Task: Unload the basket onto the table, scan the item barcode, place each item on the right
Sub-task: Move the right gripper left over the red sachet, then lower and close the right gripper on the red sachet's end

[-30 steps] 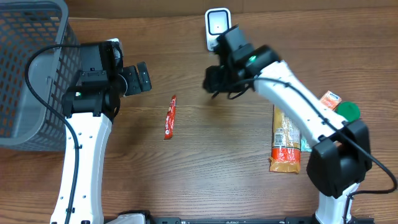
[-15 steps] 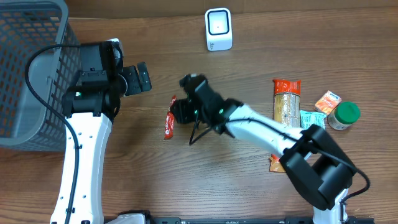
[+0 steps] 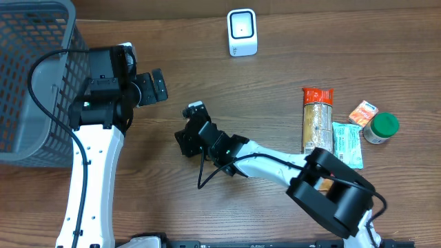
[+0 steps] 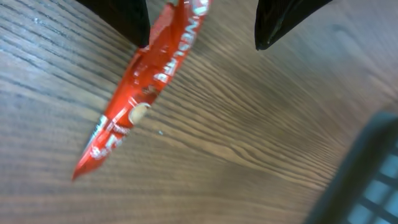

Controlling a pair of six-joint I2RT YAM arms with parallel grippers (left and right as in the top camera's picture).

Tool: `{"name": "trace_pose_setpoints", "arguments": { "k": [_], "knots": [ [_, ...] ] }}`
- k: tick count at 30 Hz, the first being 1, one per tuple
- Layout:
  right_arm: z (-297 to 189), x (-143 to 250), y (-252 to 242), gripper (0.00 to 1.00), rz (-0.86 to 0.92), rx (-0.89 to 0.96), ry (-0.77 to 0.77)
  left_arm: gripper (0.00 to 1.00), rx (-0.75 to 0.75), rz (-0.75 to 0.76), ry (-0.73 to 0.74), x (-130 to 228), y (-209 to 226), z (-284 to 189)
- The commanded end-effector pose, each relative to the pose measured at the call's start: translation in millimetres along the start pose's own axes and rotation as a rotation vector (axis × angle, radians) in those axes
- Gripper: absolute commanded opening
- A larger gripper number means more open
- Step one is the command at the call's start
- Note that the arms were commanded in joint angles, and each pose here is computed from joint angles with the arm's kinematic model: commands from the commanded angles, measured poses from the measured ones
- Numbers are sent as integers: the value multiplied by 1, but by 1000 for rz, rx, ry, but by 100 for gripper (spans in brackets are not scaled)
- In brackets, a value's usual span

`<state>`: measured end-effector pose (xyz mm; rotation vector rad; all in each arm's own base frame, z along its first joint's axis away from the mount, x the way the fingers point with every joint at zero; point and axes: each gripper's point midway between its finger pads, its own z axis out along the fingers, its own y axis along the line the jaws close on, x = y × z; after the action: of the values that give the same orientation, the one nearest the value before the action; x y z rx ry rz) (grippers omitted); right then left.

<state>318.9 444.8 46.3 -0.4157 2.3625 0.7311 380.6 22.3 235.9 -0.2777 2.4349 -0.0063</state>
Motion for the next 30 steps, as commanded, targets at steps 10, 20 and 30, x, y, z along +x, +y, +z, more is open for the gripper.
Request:
{"name": "trace_pose_setpoints", "arguments": {
  "k": [10, 20, 30],
  "knots": [
    [12, 20, -44, 49, -1, 160, 33, 100, -12, 13, -1, -1, 2, 1],
    [-16, 10, -77, 49, 25, 264, 97, 100, -12, 13, -1, -1, 2, 1],
    [-28, -1, -41, 38, 65, 53, 141, 100, -12, 13, -1, -1, 2, 1]
  ]
}}
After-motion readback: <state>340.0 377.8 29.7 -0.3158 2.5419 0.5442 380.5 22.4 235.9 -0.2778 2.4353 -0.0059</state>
